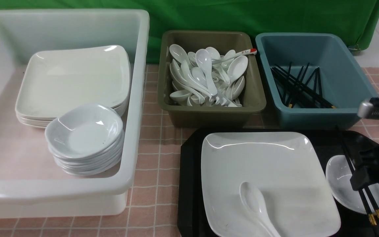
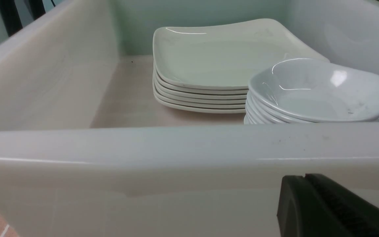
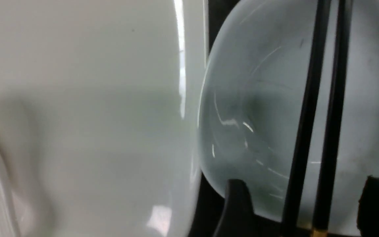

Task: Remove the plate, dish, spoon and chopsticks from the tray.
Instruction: Use the right arm to grab a pair of chopsticks from the plate

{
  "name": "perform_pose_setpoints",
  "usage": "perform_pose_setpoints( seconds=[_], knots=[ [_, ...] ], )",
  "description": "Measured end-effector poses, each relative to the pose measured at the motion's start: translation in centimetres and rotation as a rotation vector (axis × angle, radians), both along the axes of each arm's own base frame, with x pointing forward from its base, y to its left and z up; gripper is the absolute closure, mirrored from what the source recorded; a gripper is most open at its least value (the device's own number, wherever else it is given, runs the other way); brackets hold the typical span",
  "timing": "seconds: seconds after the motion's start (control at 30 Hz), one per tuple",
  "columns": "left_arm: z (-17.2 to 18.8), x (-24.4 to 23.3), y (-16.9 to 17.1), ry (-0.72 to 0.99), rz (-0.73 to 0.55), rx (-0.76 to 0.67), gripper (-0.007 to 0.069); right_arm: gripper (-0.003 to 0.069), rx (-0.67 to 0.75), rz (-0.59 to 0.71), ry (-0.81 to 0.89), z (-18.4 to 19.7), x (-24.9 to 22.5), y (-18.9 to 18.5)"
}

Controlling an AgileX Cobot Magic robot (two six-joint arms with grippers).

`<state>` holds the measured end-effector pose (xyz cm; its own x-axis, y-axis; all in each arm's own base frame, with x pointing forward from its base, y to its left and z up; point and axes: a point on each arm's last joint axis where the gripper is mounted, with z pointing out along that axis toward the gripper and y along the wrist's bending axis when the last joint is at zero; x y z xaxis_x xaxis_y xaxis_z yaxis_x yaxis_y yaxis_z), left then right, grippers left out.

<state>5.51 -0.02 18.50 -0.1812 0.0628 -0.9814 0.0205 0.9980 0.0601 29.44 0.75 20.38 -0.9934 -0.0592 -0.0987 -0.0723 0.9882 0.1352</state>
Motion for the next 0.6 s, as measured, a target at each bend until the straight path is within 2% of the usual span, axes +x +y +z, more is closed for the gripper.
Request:
perform_pose_setpoints(
  seconds=[0.2, 0.4, 0.5, 0.53, 0.57, 0.6],
  knots=[
    [0.0, 0.0, 0.0, 0.0, 0.0, 0.0, 0.0603, 0.014, -0.036, 0.04, 0.051, -2.5, 0.9, -0.3],
    [0.0, 0.0, 0.0, 0.0, 0.0, 0.0, 0.0603, 0.0151, -0.045, 0.047, 0.072, -3.4, 1.1, -0.4],
    [0.0, 0.0, 0.0, 0.001, 0.0, 0.0, 0.0603, 0.0258, -0.045, 0.049, 0.088, -3.8, 1.2, -0.4],
    [0.0, 0.0, 0.0, 0.001, 0.0, 0.0, 0.0603, 0.0316, -0.044, 0.055, 0.097, -3.9, 1.1, -0.4],
    [0.0, 0.0, 0.0, 0.001, 0.0, 0.0, 0.0603, 0.0327, -0.045, 0.058, 0.099, -4.0, 1.2, -0.4],
    [0.0, 0.0, 0.0, 0.001, 0.0, 0.0, 0.0603, 0.0372, -0.044, 0.065, 0.107, -4.1, 1.1, -0.4]
  ],
)
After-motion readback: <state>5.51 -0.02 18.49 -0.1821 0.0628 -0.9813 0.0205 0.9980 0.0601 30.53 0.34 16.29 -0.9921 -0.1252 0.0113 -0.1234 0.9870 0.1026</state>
